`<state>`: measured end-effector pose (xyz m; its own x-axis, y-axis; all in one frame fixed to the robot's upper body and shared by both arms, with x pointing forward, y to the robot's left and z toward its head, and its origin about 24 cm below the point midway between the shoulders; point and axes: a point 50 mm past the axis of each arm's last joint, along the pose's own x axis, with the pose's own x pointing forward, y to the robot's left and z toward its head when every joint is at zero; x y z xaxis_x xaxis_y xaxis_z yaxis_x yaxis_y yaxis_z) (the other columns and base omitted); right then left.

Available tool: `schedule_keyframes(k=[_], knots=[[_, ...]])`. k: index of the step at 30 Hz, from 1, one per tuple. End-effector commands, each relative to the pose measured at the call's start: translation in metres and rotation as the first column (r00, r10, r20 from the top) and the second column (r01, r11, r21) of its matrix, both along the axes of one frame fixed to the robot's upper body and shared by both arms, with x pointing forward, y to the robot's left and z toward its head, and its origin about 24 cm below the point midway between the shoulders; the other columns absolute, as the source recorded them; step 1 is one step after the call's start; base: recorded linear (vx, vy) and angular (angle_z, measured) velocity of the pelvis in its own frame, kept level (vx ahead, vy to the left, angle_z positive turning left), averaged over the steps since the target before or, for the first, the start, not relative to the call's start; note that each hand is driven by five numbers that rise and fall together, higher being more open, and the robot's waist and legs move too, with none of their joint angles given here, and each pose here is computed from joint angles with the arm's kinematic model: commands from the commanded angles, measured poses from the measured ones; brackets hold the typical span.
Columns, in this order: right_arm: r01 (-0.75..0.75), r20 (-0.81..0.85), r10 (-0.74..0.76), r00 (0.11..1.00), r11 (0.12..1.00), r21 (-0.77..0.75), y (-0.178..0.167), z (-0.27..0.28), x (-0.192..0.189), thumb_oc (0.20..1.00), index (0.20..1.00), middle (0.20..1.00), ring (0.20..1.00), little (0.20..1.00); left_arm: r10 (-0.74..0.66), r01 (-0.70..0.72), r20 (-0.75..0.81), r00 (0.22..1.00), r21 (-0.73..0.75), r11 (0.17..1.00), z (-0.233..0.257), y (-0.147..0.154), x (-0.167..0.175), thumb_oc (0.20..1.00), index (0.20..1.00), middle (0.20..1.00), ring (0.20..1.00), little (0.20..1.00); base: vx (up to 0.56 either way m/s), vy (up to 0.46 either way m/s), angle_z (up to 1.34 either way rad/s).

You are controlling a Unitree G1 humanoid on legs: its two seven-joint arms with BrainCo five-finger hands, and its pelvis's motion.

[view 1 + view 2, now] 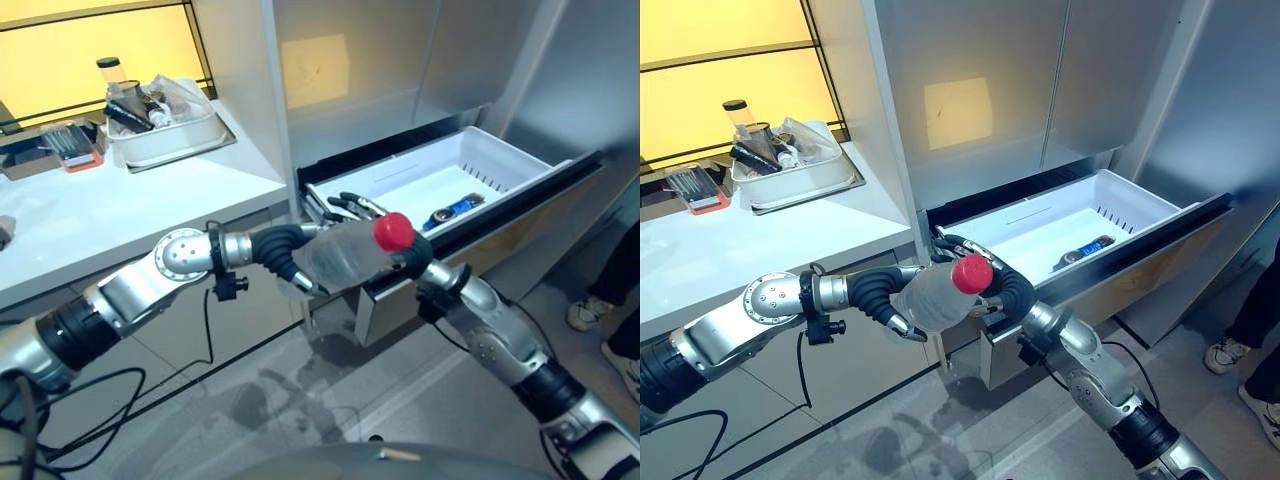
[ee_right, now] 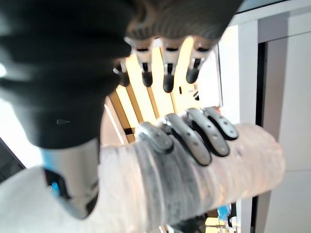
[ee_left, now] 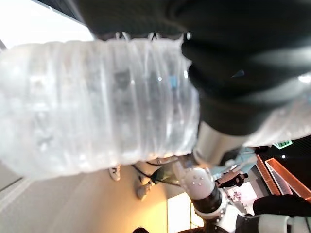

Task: Take the drinks into the refrigerator

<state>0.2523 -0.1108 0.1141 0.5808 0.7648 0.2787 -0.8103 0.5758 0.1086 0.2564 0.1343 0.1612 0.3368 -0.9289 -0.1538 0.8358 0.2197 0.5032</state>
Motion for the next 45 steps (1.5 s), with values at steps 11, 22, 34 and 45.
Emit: schedule_keyframes(k=[11, 22, 34, 45], knots=[[-0.212, 0.224, 0.188, 0.956, 0.974, 0.086, 0.031, 0.043, -0.026, 1.0, 1.0, 1.0, 1.0, 1.0, 0.07, -0.024, 0.225, 0.972, -0.203, 0.979, 0.057, -0.001, 0.013, 0.2, 0.2, 0.2, 0.2, 0.2, 0.0, 0.001, 0.01], [-0.263, 0.228, 0.234, 0.945, 0.959, 0.106, 0.032, 0.049, -0.031, 1.0, 1.0, 1.0, 1.0, 1.0, 0.131, -0.076, 0.243, 0.961, -0.224, 0.972, 0.056, 0.006, 0.017, 0.2, 0.2, 0.2, 0.2, 0.2, 0.0, -0.001, 0.02], [-0.155, 0.251, 0.122, 0.96, 0.981, 0.115, -0.002, 0.055, -0.034, 1.0, 1.0, 1.0, 1.0, 1.0, 0.232, -0.173, 0.237, 0.943, -0.244, 0.954, 0.05, 0.029, 0.019, 0.2, 0.2, 0.2, 0.2, 0.2, 0.0, 0.0, 0.01], [-0.262, 0.271, 0.192, 0.943, 0.931, 0.254, 0.021, 0.07, -0.036, 1.0, 1.0, 1.0, 1.0, 1.0, 0.248, -0.186, 0.237, 0.939, -0.255, 0.949, 0.043, 0.021, 0.026, 0.2, 0.2, 0.2, 0.2, 0.2, 0.0, 0.0, 0.0]])
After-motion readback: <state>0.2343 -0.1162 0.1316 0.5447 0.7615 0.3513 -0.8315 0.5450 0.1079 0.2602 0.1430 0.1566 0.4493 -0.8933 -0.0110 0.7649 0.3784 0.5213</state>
